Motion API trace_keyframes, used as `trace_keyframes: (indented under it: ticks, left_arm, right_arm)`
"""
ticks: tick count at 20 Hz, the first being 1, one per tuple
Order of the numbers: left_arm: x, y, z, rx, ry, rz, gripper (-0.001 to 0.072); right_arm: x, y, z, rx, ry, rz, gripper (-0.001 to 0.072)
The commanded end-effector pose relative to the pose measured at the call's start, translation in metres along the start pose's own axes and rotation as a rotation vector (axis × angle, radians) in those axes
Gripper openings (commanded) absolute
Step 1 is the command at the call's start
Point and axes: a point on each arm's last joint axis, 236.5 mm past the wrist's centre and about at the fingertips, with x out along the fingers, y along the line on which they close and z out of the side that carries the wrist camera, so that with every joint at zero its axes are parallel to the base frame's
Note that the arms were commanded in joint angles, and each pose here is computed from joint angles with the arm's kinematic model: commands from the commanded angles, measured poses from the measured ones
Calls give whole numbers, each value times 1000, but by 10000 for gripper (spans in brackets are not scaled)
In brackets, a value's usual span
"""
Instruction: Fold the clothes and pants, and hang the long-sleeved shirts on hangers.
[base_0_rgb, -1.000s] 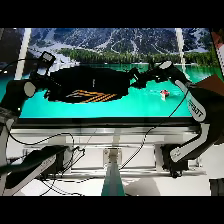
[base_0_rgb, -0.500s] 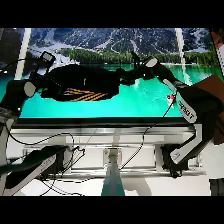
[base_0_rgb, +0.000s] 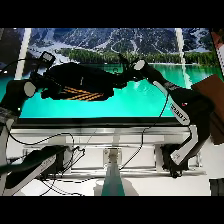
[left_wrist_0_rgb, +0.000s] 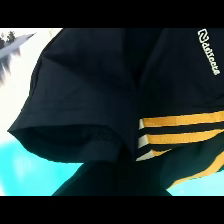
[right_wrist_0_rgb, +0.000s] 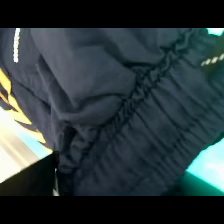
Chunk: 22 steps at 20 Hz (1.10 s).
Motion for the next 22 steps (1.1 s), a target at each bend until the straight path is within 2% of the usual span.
trace_keyframes:
  ticks: [1,3,4,9,10,11,12,14,17,22]
  left_arm:
    - [0,0,-1,0,2,-1,5]
    - [0,0,0,0,1,0,8]
    - [0,0,0,-2,1,0,15]
    - [-1,21,-6,-170,-6,43,23]
    - [-1,30,-9,-257,-12,61,234]
    - [-2,38,-12,-355,-15,76,590]
    - [-2,46,-16,-466,-17,91,685]
    - [-3,55,-23,-546,-14,108,689]
    - [-3,55,-23,-549,-14,109,689]
    - [-3,54,-23,-553,-15,105,688]
  right_arm:
    - [14,5,12,-12,-80,-29,429]
    - [12,6,19,-18,-113,-33,51]
    - [6,5,26,-22,-134,-34,27]
    - [-82,-25,69,-126,-259,-164,27]
    - [-111,-34,75,-151,-284,-206,27]
    - [-139,-43,80,-166,-305,-248,27]
    - [-168,-52,83,-177,-326,-291,27]
    - [-233,-75,84,-176,-374,-386,27]
    - [-329,-108,71,-110,-460,-511,27]
    - [-478,-169,-12,242,-588,-752,26]
